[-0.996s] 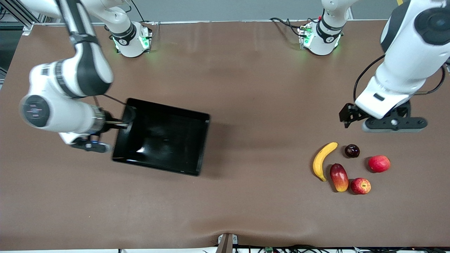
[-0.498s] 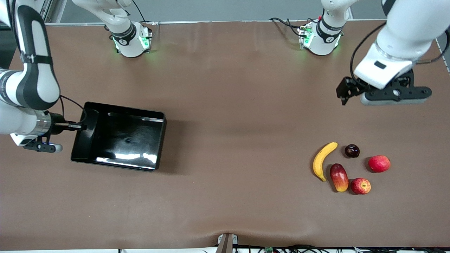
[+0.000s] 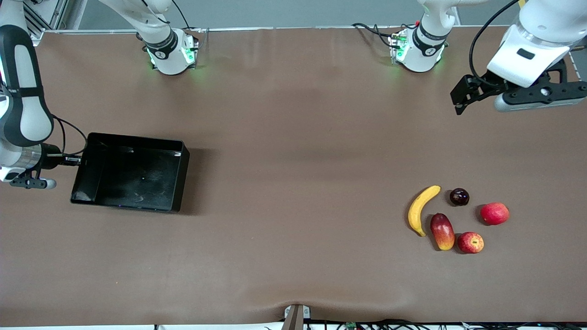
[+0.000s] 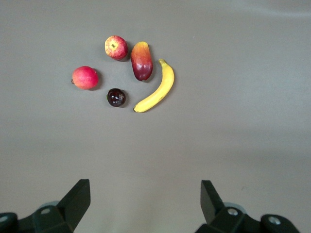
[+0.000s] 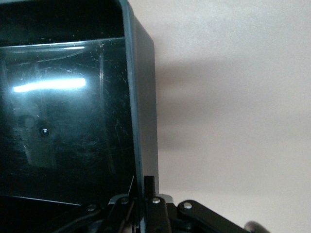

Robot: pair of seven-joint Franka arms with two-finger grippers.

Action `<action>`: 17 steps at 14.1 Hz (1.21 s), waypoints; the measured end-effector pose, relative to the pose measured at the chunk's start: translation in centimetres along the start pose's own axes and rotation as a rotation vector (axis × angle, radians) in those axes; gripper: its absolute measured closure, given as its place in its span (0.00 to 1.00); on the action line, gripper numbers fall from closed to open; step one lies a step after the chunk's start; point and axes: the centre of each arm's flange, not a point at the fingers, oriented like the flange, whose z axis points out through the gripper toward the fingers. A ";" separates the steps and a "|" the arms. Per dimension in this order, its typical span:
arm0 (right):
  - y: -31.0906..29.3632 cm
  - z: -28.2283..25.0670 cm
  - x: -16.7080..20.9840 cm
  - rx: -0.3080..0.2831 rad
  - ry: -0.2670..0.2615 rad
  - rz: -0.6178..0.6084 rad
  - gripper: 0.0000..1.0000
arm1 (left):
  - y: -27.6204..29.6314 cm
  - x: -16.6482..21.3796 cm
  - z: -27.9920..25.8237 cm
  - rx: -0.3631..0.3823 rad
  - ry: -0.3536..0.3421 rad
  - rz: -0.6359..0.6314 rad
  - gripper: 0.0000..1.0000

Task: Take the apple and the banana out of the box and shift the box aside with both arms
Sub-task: 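Release the tray with the right gripper and pull back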

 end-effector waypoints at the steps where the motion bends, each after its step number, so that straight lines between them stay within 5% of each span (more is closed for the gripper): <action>1: 0.4 0.8 0.0 0.001 -0.003 0.000 0.94 | -0.5 0.0 0.0 -0.011 -0.006 -0.006 0.00; 9: 1.9 4.8 -0.9 0.018 -0.011 0.011 0.89 | -8.5 -0.2 -0.1 -0.079 -0.051 0.031 0.00; 17: -2.2 -2.0 2.4 0.023 0.011 -0.090 0.08 | -8.2 -0.5 1.0 -0.076 -0.074 0.036 0.00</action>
